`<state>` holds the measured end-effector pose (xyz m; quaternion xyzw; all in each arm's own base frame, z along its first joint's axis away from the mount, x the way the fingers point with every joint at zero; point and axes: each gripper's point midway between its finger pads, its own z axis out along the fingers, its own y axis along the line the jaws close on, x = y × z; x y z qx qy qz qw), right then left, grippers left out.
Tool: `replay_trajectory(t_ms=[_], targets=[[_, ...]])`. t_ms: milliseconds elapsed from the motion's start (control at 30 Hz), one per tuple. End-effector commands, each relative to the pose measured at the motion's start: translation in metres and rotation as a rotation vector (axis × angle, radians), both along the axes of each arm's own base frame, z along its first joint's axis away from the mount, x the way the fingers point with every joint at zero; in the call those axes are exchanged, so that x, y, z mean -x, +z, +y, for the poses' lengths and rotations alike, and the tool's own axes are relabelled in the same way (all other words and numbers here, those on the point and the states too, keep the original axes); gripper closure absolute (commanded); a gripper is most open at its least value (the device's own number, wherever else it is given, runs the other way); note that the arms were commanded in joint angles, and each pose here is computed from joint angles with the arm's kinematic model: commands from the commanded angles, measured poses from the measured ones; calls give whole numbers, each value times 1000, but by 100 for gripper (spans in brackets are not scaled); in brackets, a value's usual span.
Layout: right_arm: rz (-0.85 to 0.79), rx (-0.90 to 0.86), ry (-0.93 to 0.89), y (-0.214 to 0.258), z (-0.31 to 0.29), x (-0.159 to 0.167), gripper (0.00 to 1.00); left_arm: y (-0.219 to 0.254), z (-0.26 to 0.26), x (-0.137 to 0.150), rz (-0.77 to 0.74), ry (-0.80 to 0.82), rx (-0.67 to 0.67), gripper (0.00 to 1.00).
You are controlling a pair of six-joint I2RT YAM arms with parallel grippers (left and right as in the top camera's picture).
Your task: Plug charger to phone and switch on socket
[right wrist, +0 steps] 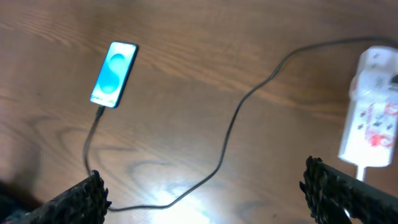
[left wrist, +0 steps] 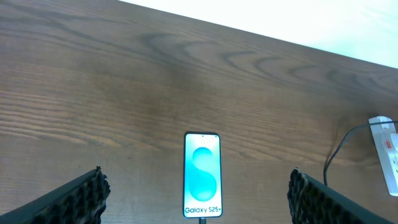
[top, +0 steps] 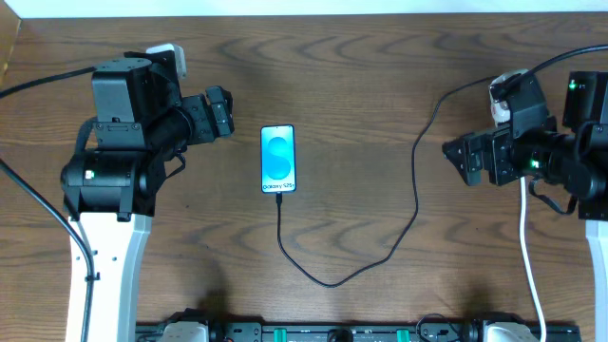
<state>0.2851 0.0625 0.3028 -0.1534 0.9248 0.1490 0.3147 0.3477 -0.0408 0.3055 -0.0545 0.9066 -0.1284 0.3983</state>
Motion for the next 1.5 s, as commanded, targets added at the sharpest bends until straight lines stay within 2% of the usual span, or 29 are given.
replay_trajectory(t_ms=[0, 200, 300, 333, 500, 633, 967, 1167, 1467], targets=[[-137, 94, 77, 8, -3, 0, 1, 2, 3, 0, -2, 14, -2, 7], [-258, 183, -1, -17, -21, 21, 1, 2, 3, 0, -2, 14, -2, 7], [-363, 184, -143, -27, -36, 27, 1, 2, 3, 0, -2, 15, -2, 7], [-454, 173, -185, -30, -40, 29, 1, 2, 3, 0, -2, 14, -2, 7], [-672, 141, -288, -41, -52, 37, 1, 2, 3, 0, -2, 14, -2, 7], [-786, 128, -299, -61, -52, 38, 1, 2, 3, 0, -2, 14, -2, 7], [-867, 64, -320, -111, -49, 39, 1, 2, 3, 0, -2, 14, -2, 7], [-815, 43, -317, -153, -47, 37, 1, 2, 3, 0, -2, 14, -2, 7], [-845, 36, -332, -145, -49, 39, 1, 2, 3, 0, -2, 14, -2, 7]])
